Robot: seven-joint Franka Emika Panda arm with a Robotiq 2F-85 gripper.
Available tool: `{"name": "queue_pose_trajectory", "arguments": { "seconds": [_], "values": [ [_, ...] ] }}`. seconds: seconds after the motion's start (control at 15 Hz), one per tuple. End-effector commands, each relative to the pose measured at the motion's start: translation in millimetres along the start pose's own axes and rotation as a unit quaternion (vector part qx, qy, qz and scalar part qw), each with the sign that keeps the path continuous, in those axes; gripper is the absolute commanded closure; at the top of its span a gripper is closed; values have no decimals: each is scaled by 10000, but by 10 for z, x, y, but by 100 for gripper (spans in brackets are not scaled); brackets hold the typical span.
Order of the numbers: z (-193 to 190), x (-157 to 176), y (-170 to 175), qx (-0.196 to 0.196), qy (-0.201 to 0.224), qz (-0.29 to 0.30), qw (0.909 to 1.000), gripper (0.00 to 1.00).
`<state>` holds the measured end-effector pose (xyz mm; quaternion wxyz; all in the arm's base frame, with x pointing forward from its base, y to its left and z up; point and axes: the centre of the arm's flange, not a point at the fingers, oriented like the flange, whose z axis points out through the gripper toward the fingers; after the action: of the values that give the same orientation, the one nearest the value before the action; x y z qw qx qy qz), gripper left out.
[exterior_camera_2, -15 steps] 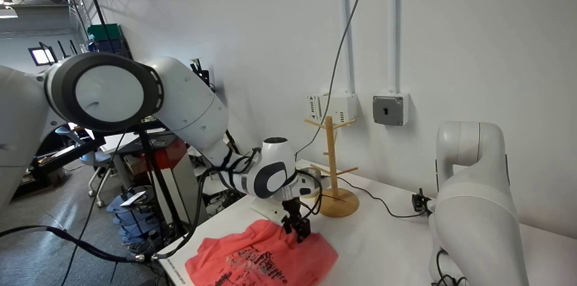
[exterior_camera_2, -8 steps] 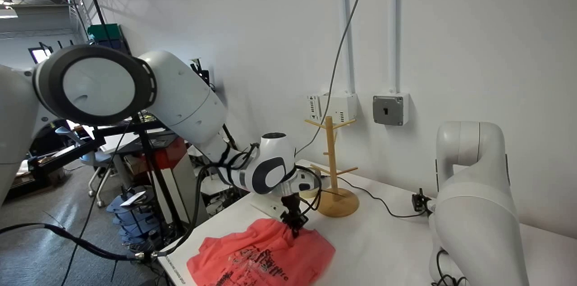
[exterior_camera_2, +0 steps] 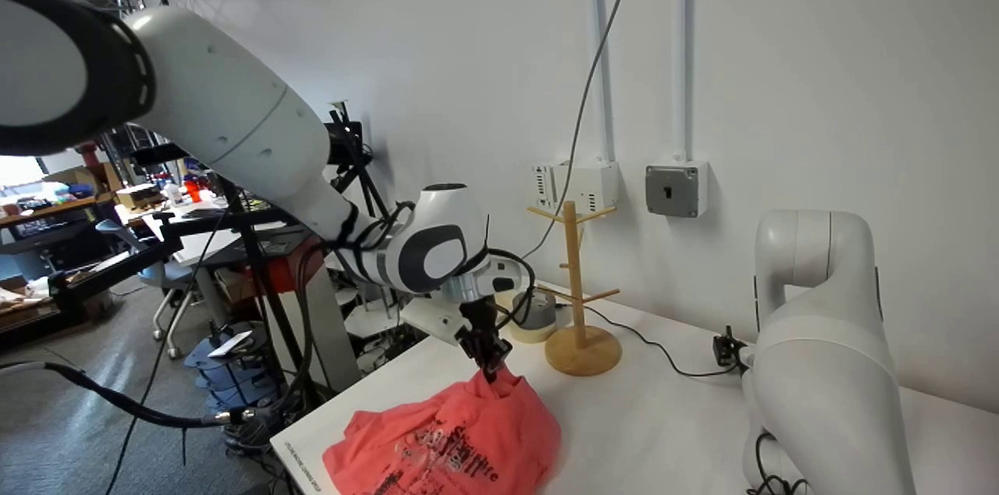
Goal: Pick up the orange sweater and put it back down
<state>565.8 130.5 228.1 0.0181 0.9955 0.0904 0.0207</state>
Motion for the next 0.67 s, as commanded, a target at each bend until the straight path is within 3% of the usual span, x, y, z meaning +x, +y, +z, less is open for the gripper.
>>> {"name": "queue_pose_trajectory", "arguments": {
  "seconds": [0.0, 0.6],
  "values": [
    [-683, -384, 69, -23, 108, 5, 9999, 100],
    [-1904, -730, 64, -101, 594, -1, 9982, 100]
  ]
}}
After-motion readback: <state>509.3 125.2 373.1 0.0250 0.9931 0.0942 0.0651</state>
